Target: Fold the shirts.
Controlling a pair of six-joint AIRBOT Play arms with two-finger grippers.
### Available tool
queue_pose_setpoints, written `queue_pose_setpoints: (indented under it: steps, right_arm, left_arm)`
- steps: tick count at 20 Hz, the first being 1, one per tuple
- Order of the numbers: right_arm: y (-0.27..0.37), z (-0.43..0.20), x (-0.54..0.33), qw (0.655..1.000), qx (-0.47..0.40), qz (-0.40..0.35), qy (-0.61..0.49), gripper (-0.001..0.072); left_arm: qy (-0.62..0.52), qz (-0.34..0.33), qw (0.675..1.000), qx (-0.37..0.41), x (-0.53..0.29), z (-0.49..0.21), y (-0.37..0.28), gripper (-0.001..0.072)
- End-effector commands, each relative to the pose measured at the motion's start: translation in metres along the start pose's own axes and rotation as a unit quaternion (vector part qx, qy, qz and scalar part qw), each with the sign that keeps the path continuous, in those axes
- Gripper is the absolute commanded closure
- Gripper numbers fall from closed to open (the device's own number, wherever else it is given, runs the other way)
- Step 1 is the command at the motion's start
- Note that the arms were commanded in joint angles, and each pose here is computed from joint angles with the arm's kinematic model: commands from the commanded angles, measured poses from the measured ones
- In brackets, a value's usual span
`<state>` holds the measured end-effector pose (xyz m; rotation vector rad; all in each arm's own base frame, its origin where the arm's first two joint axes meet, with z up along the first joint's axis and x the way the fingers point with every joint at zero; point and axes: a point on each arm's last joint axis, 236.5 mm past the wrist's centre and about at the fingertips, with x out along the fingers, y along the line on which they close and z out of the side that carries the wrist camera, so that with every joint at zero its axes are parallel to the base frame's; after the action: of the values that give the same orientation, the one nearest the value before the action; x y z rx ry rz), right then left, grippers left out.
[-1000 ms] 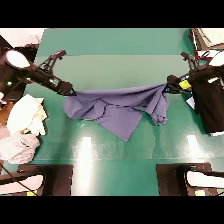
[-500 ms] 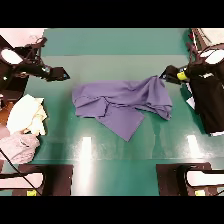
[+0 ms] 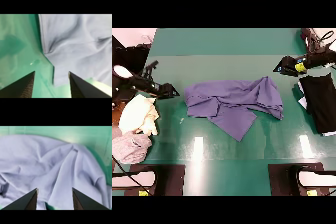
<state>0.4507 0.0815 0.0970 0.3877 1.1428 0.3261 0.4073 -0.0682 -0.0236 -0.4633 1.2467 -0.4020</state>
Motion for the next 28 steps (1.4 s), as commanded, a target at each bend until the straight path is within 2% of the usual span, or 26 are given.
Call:
queue_pose_setpoints:
  steps: [1, 3, 14, 16, 17, 22, 26, 28]
  right_arm:
    - [0.005, -0.016, -0.005, 1.0, -0.004, 0.001, 0.007, 0.0223]
    - [0.001, -0.025, -0.007, 1.0, 0.002, -0.002, 0.003, 0.0226]
    - [0.001, -0.048, -0.023, 0.999, 0.007, -0.009, -0.032, 0.0229]
    - [0.003, -0.05, -0.027, 0.999, 0.003, -0.009, -0.033, 0.0229]
    - [0.004, -0.05, -0.029, 0.999, 0.003, -0.008, -0.035, 0.0229]
    - [0.002, -0.066, -0.037, 1.0, -0.009, -0.023, -0.009, 0.023]
    - [-0.029, -0.109, -0.043, 0.993, -0.018, -0.085, 0.077, 0.023]
    - [-0.044, -0.137, -0.035, 0.988, 0.008, -0.088, 0.123, 0.0229]
  left_arm:
    - [-0.043, -0.036, 0.998, -0.04, 0.024, 0.0, 0.002, 0.0206]
    - [-0.039, -0.053, 0.997, -0.038, 0.035, -0.001, -0.005, 0.0206]
    - [-0.037, -0.043, 0.998, -0.035, 0.061, -0.001, -0.012, 0.0211]
    - [-0.038, -0.043, 0.998, -0.033, 0.061, 0.0, -0.012, 0.059]
    - [-0.038, -0.043, 0.998, -0.033, 0.061, 0.0, -0.012, 0.065]
    - [-0.046, -0.058, 0.997, -0.01, 0.047, 0.017, -0.028, 0.0683]
    - [-0.064, -0.085, 0.993, 0.055, 0.005, 0.048, -0.07, 0.0683]
    - [-0.085, -0.093, 0.988, 0.089, -0.024, 0.06, -0.093, 0.0683]
